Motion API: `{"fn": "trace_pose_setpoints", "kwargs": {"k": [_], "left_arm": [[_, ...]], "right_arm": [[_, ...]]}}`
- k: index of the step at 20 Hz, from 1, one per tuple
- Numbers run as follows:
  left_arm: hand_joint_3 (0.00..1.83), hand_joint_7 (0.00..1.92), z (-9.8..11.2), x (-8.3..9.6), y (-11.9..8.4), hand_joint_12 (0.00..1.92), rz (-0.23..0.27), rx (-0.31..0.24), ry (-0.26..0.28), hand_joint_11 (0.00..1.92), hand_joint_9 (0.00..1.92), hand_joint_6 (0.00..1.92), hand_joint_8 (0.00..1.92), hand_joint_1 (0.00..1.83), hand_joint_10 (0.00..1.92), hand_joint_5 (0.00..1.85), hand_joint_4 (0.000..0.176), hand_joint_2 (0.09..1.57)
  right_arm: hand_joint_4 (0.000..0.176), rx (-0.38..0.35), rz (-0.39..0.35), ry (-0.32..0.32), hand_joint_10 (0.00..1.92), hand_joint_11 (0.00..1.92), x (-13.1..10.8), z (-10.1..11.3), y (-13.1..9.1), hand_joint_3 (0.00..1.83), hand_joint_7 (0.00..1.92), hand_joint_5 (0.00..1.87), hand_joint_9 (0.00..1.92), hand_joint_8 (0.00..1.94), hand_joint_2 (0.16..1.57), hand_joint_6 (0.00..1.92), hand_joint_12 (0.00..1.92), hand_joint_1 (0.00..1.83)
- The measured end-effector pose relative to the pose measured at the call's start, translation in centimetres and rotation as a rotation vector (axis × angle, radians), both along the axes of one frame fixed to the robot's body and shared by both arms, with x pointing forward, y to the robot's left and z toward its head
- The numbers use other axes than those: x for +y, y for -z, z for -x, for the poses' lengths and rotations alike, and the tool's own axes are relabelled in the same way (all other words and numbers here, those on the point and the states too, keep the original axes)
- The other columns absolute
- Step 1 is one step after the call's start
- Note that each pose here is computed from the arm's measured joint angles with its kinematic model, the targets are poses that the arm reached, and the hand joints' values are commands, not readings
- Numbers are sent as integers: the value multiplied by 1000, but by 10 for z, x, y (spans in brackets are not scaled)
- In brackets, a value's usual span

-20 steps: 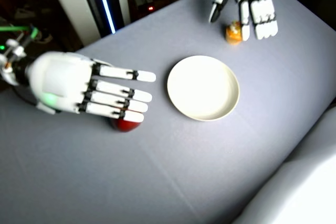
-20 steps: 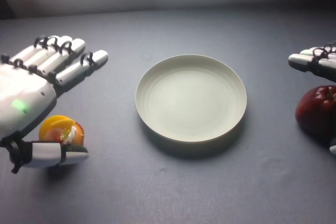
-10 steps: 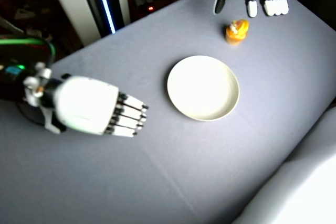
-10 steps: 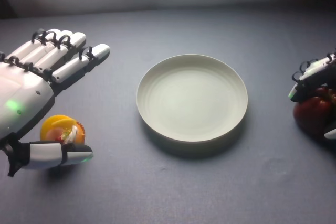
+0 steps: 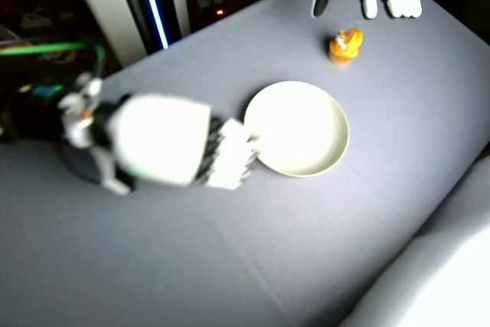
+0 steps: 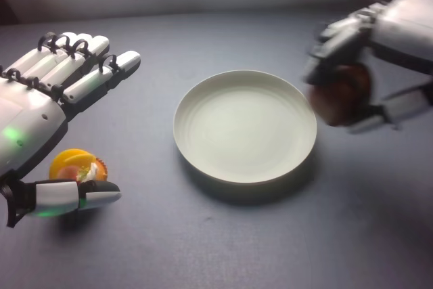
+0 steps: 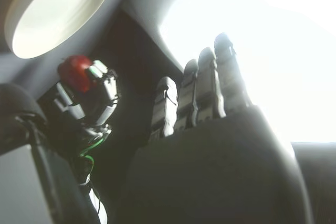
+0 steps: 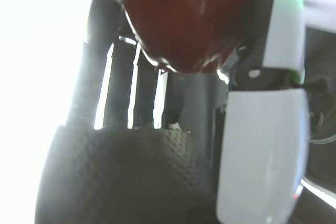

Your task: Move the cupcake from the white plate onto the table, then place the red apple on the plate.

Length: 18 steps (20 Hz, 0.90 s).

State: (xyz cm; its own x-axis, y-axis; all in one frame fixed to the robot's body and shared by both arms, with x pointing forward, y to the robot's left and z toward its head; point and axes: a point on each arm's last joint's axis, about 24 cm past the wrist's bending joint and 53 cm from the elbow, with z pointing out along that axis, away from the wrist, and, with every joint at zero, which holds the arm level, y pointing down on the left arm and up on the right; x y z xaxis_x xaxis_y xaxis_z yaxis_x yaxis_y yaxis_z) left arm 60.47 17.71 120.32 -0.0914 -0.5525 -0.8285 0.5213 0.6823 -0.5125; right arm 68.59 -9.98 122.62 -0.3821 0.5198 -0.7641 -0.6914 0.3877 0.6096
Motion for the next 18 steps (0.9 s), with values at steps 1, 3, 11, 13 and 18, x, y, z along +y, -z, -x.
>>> {"fn": "trace_pose_setpoints", "kwargs": {"k": [1, 3, 11, 13, 18], "left_arm": [[5, 0, 0, 0, 0, 18, 0, -1, 2, 10, 0, 0, 0, 814, 0, 0, 176, 872], [8, 0, -1, 2, 0, 18, 2, 2, -6, 8, 0, 0, 0, 778, 0, 0, 176, 883], [0, 0, -2, -6, -1, 2, 13, -4, 22, 5, 0, 0, 0, 786, 0, 0, 176, 857], [1, 0, -3, -7, -3, 6, 15, -14, 26, 14, 0, 0, 0, 802, 0, 0, 176, 863], [0, 0, -3, -10, 0, 7, 18, 0, 35, 19, 0, 0, 0, 813, 0, 0, 176, 855]], "right_arm": [[0, -34, -25, -40, 930, 707, 15, 3, -13, 0, 1294, 1153, 1024, 420, 1024, 720, 1040, 1398], [0, -49, -51, -70, 1010, 772, 36, 1, -20, 0, 1287, 1180, 1020, 349, 1025, 667, 1128, 1398], [0, 22, 34, -134, 1081, 793, 110, -5, 24, 1, 1207, 1175, 1037, 609, 1032, 494, 1219, 1405], [0, 52, 69, -126, 956, 882, 121, -10, 40, 3, 1154, 921, 1166, 664, 1053, 792, 1059, 1402], [175, 88, 120, -115, 0, 38, 130, -16, 60, 0, 24, 14, 232, 1, 884, 0, 922, 1020]]}}
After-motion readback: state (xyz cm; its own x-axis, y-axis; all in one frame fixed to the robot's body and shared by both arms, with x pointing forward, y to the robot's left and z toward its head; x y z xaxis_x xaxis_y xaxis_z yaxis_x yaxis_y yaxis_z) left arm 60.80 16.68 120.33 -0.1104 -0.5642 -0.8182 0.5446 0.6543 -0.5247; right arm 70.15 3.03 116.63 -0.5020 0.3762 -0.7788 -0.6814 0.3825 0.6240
